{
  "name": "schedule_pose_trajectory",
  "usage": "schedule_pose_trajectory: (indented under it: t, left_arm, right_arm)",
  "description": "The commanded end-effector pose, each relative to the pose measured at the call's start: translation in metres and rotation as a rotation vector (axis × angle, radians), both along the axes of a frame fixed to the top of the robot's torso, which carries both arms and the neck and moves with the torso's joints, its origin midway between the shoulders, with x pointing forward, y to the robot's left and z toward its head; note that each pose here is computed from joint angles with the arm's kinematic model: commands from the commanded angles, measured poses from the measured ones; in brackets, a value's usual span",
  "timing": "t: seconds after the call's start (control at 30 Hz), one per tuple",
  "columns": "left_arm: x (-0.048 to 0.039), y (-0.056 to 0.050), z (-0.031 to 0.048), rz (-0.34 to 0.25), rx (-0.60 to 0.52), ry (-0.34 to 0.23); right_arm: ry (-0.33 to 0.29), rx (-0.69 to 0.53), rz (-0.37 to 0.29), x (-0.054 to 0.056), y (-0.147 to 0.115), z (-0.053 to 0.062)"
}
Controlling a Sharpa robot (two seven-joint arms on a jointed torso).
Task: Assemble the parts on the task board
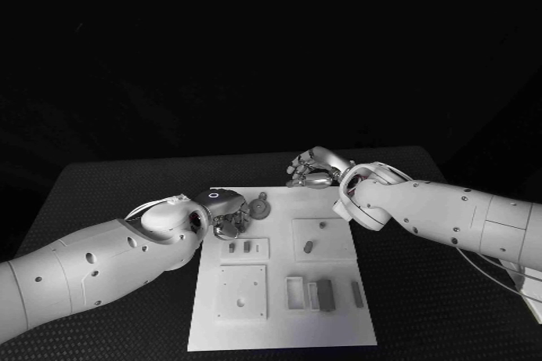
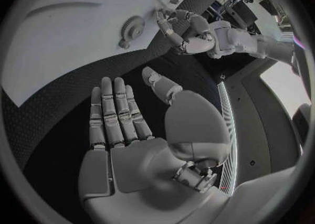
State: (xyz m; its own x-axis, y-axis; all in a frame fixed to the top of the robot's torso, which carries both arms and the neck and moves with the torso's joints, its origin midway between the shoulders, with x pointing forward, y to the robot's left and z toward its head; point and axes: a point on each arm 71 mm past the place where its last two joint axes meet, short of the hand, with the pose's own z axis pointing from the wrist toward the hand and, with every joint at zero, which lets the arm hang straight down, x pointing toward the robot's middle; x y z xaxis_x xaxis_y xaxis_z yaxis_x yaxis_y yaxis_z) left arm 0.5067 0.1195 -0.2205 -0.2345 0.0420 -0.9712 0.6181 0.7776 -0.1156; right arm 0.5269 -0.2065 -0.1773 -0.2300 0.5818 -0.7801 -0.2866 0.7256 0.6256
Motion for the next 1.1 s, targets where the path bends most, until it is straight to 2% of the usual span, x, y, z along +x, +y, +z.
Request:
schedule_pose_trajectory:
  t: [0.03,0.53,1.1]
  left_arm:
    - [-0.0046,-0.0003,-0.0134,-0.011,0.051,0.057]
    - [-0.0028,0.0026,-0.0109,0.006,0.001,0.037]
    - [-0.0014,0.0082,-0.01,0.023,-0.008,0.025]
  right_arm:
    - [0.002,-0.001,0.014,-0.0004,0.0009,-0.0002]
    - [0.001,-0.002,0.013,-0.0002,0.0003,-0.0003]
    - [0.005,-0.004,0.013,0.0001,-0.0003,-0.0006]
